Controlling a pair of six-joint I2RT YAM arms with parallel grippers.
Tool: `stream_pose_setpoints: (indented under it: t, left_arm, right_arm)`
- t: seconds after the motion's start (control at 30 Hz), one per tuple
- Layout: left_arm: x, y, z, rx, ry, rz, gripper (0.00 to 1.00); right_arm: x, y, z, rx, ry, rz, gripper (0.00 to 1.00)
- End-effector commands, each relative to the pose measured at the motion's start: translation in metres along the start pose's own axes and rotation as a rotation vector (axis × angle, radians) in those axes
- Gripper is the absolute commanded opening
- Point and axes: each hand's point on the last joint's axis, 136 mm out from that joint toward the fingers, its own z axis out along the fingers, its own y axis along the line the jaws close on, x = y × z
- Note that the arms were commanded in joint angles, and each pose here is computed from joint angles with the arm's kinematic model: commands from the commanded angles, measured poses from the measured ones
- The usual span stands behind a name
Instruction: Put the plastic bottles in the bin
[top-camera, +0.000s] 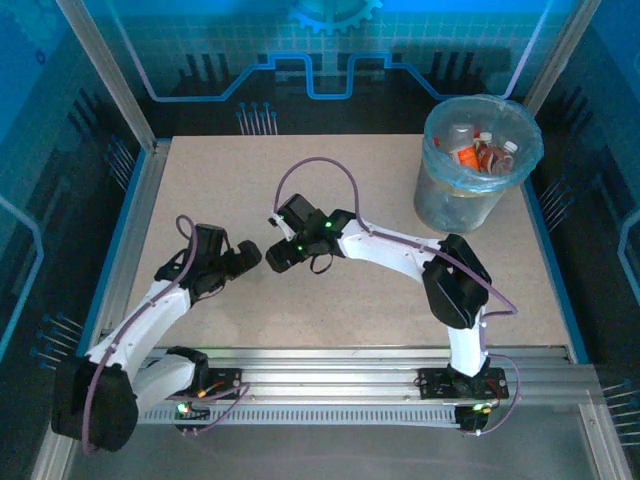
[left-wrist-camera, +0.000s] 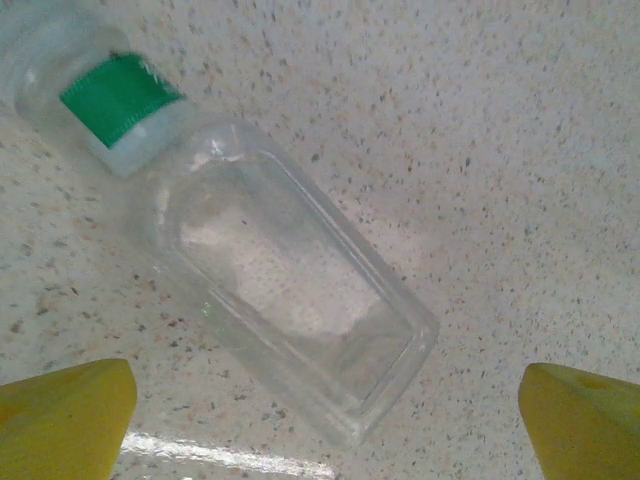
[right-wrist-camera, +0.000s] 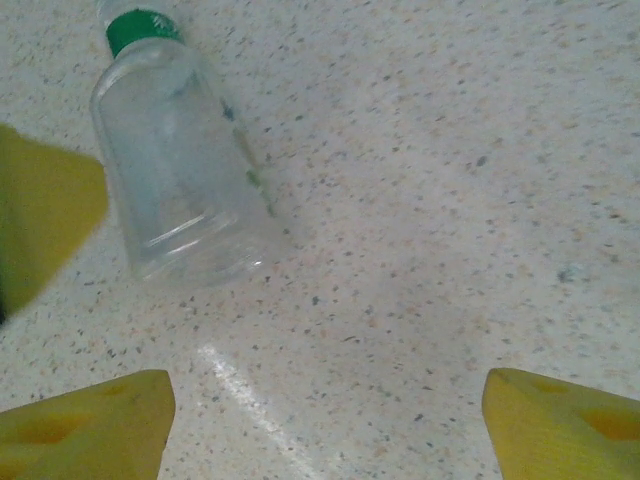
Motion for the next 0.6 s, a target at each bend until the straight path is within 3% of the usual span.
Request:
stream_pose_setpoints:
  t: [0.0,0.1,0.2,0.37,0.57]
  left_arm:
    - [-0.023,0.017,-0.024,-0.072,-0.162,-0.013,0.99]
    - [-0.035,0.033,-0.042,-0.117,-0.288,-0.049,0.99]
    - [-0.037,0.045,-0.056,-0.124,-0.361,-0.080,0.99]
    - [-0.033,0.057,-0.067,-0.139,-0.399,-0.078,0.99]
    - [-0.035,0.059,-0.068,-0.153,-0.414,-0.062,0.99]
  right_arm:
    - [-0.007,0.029,0.019,-0.159,-0.037,-0.102,0.82]
    - [-0.009,0.041,0.036,-0.234,-0.067,-0.233,0.83]
    - [-0.013,0.040,0.053,-0.219,-0.057,-0.324,0.88]
    - [-0.020,0.047,0.068,-0.187,-0.050,-0.501,0.90]
    - [-0.019,0.054,0.094,-0.168,0.007,-0.553,0.90]
